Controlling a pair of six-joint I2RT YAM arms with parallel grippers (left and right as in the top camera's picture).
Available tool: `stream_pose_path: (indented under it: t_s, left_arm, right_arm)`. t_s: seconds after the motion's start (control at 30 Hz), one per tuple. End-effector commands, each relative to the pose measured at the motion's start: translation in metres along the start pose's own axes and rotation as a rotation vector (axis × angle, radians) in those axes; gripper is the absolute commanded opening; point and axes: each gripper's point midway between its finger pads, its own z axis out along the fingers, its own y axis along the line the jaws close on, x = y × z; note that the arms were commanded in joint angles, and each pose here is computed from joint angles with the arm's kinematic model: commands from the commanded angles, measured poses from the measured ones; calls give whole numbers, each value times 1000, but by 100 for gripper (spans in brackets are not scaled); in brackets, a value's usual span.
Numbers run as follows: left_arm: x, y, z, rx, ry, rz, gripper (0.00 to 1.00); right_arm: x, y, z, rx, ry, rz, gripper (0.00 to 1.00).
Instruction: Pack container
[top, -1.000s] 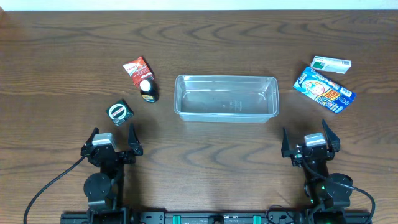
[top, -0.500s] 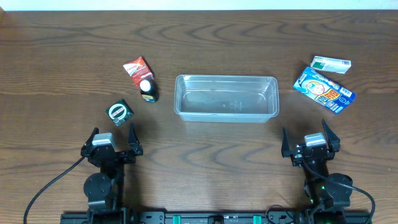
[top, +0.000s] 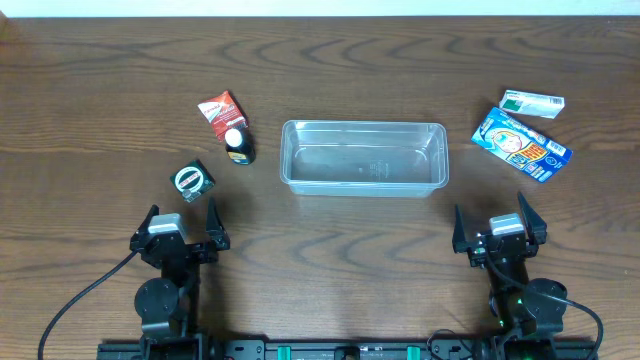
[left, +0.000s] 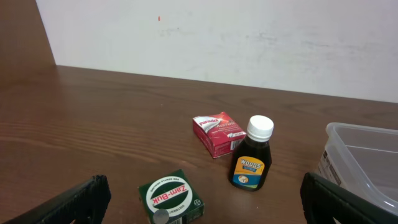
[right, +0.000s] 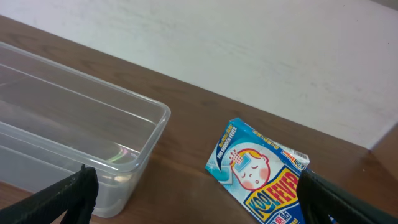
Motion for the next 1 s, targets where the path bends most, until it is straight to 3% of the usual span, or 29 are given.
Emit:
stream_pose_path:
  t_s: [0.0, 0.5, 0.6, 0.73, 0.97]
  left_arm:
    - [16, 3, 1, -9, 49, 9, 98]
    - [16, 3, 1, -10, 49, 9, 98]
    - [16, 3, 1, -10, 49, 9, 98]
    - [16, 3, 1, -10, 49, 9, 98]
    - [16, 3, 1, -10, 49, 9, 98]
  right_arm:
    - [1, -2, 0, 13, 4, 14, 99]
    - [-9, 8, -1, -53, -45, 21, 99]
    - [-43, -1, -5, -36, -162, 201, 99]
    - [-94, -24, -15, 30, -270, 252, 99]
    - [-119, -52, 26, 75, -44, 260, 99]
